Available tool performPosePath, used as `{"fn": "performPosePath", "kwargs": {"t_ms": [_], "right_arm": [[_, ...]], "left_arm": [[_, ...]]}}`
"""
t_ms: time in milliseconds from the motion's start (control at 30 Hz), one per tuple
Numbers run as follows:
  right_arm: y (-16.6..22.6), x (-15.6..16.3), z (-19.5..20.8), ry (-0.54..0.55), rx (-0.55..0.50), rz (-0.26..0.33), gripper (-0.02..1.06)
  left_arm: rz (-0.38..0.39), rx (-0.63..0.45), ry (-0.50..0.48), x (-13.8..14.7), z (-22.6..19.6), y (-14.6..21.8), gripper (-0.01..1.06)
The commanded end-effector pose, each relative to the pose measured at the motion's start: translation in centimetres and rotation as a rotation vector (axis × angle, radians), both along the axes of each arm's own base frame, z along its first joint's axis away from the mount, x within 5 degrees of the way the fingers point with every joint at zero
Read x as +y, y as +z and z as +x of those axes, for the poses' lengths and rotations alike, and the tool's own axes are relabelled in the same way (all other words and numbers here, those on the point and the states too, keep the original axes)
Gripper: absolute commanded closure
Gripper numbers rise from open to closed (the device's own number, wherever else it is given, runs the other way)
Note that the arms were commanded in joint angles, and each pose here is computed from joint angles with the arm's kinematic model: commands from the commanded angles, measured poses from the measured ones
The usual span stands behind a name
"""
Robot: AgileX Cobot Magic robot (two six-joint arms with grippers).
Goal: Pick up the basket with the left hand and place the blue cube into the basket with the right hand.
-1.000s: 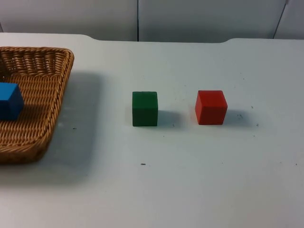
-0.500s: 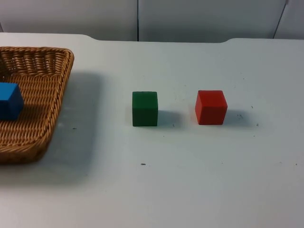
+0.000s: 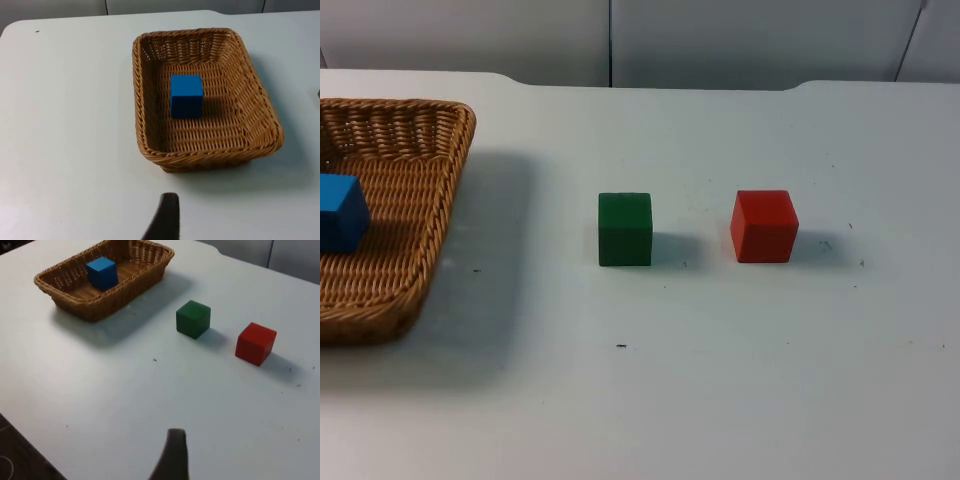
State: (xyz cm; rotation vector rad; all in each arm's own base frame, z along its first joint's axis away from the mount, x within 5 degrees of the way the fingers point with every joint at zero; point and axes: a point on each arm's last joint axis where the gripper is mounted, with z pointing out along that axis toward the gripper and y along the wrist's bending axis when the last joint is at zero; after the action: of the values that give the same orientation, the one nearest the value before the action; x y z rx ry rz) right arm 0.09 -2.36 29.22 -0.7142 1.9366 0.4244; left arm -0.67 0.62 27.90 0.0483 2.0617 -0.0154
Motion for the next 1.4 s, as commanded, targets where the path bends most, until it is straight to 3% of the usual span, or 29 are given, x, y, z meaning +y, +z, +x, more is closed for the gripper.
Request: {"fn": "performPosePath", "kwargs": {"t_ms": [0,100,300,1367], "right_arm": [[-0.3,0.0,-0.1,-0.002,0.023,-0.010,0.32],[-1.0,0.2,0.0,0.012,0.033,-0.049,0.32],[-1.1,0.7,0.4,0.032,-0.009,-0.035,0.32],[-1.4,1.4,0.1,0.124,-0.028,-0.051,0.32]], "left_arm": [[-0.007,-0.014,-0.010,-0.1,0.0,0.0,0.26],[-0.007,-0.014,-0.010,-0.1,0.0,0.0,0.17],[-0.006,-0.014,-0.013,-0.1,0.0,0.0,0.04],[-0.005,-0.014,-0.015,-0.1,0.0,0.0,0.03]]}}
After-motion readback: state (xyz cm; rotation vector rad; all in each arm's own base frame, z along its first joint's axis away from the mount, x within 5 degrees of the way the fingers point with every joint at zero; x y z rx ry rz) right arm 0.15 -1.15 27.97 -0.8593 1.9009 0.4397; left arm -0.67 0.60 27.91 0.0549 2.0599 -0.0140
